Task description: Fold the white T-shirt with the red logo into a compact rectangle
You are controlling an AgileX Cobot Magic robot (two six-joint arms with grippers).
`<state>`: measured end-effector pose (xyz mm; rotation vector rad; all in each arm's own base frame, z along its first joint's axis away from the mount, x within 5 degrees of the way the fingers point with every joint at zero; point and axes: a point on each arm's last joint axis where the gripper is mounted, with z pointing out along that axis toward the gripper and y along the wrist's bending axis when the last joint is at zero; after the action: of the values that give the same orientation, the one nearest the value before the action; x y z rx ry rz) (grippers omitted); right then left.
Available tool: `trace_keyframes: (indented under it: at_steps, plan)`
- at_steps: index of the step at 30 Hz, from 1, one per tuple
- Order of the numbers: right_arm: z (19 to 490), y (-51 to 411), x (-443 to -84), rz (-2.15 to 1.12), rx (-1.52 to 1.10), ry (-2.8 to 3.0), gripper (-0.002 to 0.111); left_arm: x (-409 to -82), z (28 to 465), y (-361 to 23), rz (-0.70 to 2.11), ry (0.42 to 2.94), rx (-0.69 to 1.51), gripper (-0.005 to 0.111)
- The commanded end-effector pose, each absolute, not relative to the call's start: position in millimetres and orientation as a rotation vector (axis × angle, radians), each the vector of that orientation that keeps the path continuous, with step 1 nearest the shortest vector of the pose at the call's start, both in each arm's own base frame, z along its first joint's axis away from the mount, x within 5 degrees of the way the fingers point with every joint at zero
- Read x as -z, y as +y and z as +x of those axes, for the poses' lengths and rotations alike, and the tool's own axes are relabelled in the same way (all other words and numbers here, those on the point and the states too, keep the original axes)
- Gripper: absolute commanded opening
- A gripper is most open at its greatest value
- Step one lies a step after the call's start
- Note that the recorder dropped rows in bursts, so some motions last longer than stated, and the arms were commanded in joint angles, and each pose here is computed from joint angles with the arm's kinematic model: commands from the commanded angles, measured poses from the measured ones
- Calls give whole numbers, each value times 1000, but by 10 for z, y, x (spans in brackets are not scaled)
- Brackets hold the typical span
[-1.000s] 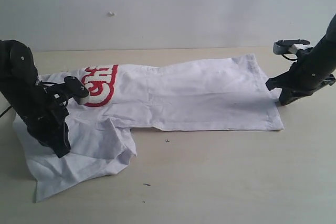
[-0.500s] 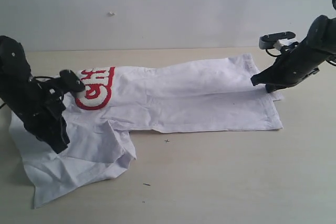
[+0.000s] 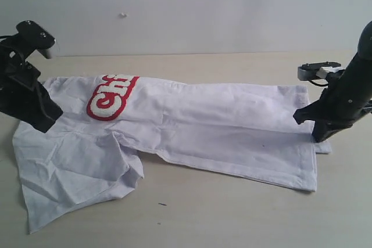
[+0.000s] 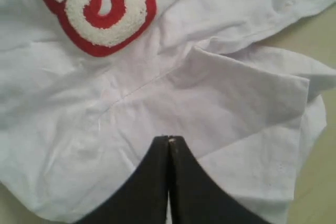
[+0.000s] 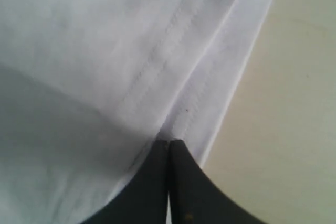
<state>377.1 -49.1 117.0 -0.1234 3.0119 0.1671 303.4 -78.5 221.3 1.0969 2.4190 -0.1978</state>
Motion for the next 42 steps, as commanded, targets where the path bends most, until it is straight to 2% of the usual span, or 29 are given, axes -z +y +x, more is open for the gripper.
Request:
trace_keyframes:
  at_steps: [1, 2, 4, 11, 22, 31, 34, 39, 40, 42]
  plan:
    - [3841, -524, -1594, -89, -78, 2815, 9, -2321, 3001, -813, 1034, 2362, 246, 0]
    - [3883, -550, -1695, -50, -46, 2736, 24, -2340, 3005, -831, 1033, 2338, 263, 0]
    - [3938, -606, -1700, 16, -26, 2672, 42, -2350, 3024, -846, 1020, 2313, 273, 0]
    - [4250, -632, -1317, 69, -91, 2710, 42, -2373, 3045, -866, 1007, 2275, 289, 0]
    - [4443, -657, -1113, 106, -230, 2669, 42, -2375, 3051, -864, 1013, 2266, 278, 0]
    - [4472, -690, -955, 108, -187, 2663, 42, -2375, 3051, -864, 1013, 2266, 278, 0]
    - [4478, -695, -950, 111, -181, 2657, 38, -2378, 3058, -861, 1008, 2262, 271, 0]
    - [4484, -696, -1051, 50, -160, 2635, 10, -2382, 3070, -856, 998, 2255, 258, 0]
    - [4485, -695, -1090, 41, -157, 2626, 1, -2383, 3072, -856, 997, 2254, 256, 0]
    - [4489, -689, -1174, 31, -161, 2606, 0, -2385, 3076, -853, 993, 2251, 251, 0]
